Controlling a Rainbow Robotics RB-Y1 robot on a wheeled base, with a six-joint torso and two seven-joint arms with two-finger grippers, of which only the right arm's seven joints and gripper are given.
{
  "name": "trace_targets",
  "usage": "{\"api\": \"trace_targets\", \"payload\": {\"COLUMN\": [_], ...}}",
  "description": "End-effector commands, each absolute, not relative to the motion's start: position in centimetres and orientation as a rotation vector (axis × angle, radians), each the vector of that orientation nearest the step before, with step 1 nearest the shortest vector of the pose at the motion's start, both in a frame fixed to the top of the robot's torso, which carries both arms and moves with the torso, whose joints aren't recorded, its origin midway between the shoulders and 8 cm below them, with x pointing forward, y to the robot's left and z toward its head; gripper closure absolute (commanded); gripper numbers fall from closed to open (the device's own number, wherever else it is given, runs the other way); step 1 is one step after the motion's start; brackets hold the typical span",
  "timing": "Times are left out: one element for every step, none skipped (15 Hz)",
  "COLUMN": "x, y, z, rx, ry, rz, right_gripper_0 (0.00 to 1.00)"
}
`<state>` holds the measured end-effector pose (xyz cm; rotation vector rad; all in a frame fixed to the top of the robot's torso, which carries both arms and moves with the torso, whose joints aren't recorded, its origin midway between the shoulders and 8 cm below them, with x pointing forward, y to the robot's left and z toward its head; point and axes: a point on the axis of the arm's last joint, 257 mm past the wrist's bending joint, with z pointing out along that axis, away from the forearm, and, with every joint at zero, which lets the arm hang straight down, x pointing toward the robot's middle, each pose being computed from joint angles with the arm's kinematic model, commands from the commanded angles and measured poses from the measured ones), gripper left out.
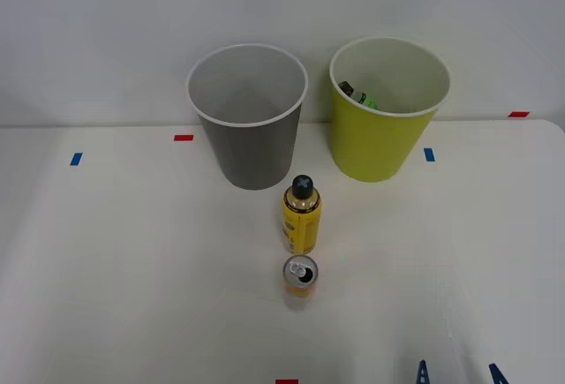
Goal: Put cans in the gray bin, plastic bottles in the light green bin
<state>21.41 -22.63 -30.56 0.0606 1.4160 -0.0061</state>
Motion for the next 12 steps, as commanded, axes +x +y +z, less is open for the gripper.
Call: {"api": "trace_targets", "payload": {"x": [22.3, 22.5, 22.9, 23.1, 23.3, 23.6, 23.8, 23.9, 23.9, 24.1, 24.4, 24.6], "y": [-19.8, -18.9, -18.3, -17.6, -17.0, -16.1, -15.5, -14.6, -13.8, -13.4, -12.9, -12.4], "z": [-28.7, -28.5, -28.7, -29.0, -29.0, -28.6, -28.4, -28.1, -27.8, -27.2, -26.7, -26.4], "rx": [-0.05, -0.078, -0.084, -0.082, -0.084, -0.098, -0.116, -0.142, -0.167, -0.194, -0.231, -0.266], "ry": [1.366, 1.356, 1.361, 1.378, 1.381, 1.373, 1.368, 1.362, 1.354, 1.34, 1.325, 1.313], "rz": [0.091, 0.135, 0.19, 0.24, 0.292, 0.355, 0.385, 0.428, 0.449, 0.429, 0.393, 0.366], "right_gripper_0": [0.13, 0.13, 0.13, 0.13, 0.13, 0.13, 0.12, 0.12, 0.13, 0.12, 0.12, 0.13]}}
